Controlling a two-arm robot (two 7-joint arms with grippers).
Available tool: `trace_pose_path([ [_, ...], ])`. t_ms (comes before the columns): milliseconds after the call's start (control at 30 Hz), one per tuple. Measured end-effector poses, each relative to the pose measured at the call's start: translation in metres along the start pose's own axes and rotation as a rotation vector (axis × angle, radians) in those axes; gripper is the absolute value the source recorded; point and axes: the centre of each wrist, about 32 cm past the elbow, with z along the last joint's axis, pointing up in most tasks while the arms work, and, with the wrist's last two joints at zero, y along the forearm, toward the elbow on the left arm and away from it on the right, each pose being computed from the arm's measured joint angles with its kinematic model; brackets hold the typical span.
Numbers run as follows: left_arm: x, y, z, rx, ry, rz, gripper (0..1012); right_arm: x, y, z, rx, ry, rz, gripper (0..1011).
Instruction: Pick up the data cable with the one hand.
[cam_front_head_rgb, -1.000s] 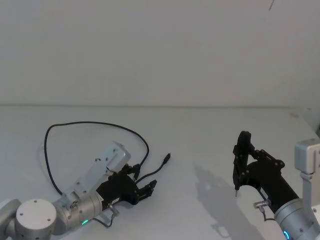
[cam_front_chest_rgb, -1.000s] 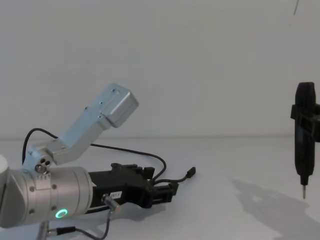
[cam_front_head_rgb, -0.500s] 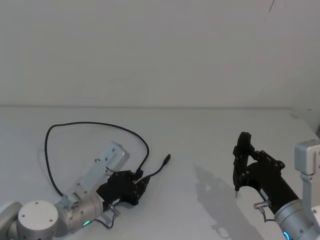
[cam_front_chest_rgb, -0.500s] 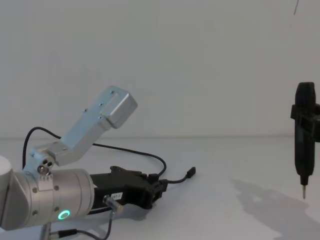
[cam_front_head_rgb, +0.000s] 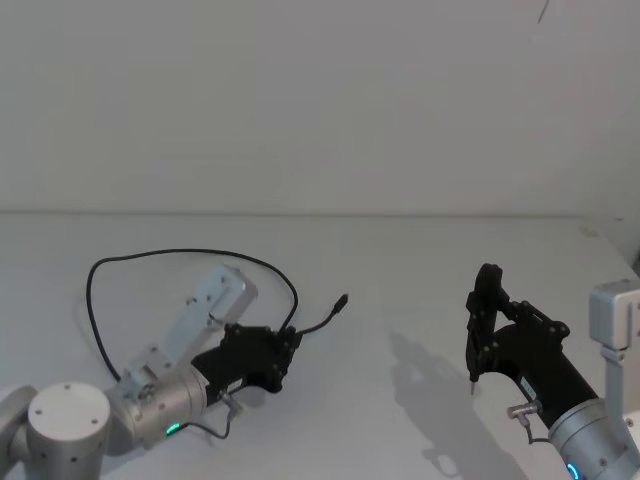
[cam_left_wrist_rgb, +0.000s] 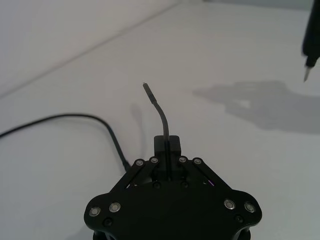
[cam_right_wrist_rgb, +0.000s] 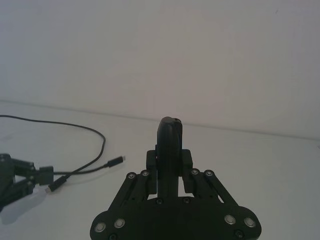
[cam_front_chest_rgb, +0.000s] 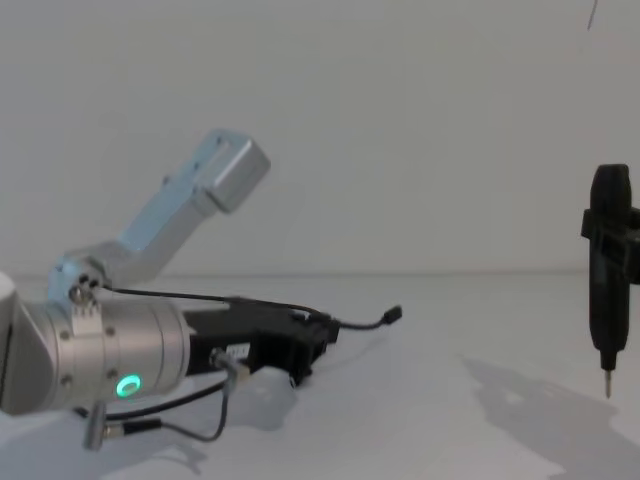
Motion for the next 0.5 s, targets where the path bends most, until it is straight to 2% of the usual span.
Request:
trace_pose_path([
  [100,0.0034,0.0024,0.0091,-0.025,-0.002,-0.019,42,0.0,0.0,0.0,0.0,0.0,0.0,279],
  [133,0.0034,0.0024,0.0091,-0.025,-0.002,-0.019,42,0.0,0.0,0.0,0.0,0.0,0.0,279],
  [333,0.0054,0.0085,0.0199,-0.051,0.002,-0.048,42,0.0,0.0,0.0,0.0,0.0,0.0,279],
  [500,0.0048,0.0165,0.026,-0.06,0.011,-0.075,42,0.0,0.0,0.0,0.0,0.0,0.0,279],
])
